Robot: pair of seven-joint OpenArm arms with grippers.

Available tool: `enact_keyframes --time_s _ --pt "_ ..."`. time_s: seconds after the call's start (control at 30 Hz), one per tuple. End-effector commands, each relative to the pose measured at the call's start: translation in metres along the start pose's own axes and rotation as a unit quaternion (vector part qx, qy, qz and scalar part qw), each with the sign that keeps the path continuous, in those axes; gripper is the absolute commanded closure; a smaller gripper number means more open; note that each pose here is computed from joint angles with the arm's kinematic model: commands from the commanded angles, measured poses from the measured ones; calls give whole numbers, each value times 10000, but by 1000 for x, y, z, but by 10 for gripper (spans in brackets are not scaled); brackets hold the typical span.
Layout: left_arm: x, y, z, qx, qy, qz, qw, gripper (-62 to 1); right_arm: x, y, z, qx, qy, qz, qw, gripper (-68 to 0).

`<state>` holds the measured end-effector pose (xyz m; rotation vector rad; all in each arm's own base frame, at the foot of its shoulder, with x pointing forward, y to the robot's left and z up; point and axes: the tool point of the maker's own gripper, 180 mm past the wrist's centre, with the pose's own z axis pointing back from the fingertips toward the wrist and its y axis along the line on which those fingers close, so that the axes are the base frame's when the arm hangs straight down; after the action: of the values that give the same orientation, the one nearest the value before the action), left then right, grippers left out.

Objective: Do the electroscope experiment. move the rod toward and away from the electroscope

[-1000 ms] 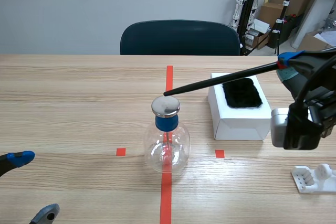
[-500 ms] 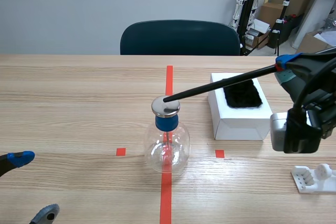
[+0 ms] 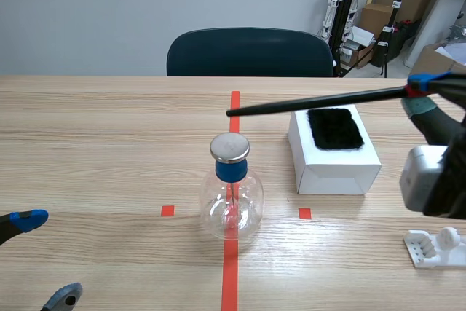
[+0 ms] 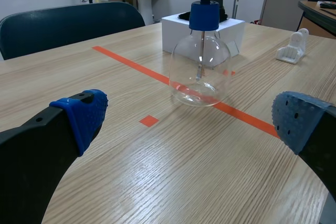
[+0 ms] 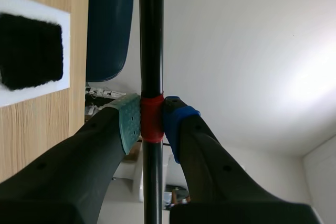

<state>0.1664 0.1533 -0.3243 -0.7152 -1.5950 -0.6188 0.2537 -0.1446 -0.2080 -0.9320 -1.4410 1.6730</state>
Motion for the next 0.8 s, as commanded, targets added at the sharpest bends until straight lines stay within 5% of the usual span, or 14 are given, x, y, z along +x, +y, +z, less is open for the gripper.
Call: enact_keyframes --time_s 0.0,0.3,0.77 --pt "5 4 1 33 -84 -40 10000 -623 5 -22 3 -291 -65 -100 9995 -39" --pt "5 4 1 33 -84 -40 10000 -623 15 -46 40 -443 242 -1095 9927 -39" --pt "5 4 1 33 -84 -40 10000 -623 43 -4 102 251 742 -2096 9747 -39"
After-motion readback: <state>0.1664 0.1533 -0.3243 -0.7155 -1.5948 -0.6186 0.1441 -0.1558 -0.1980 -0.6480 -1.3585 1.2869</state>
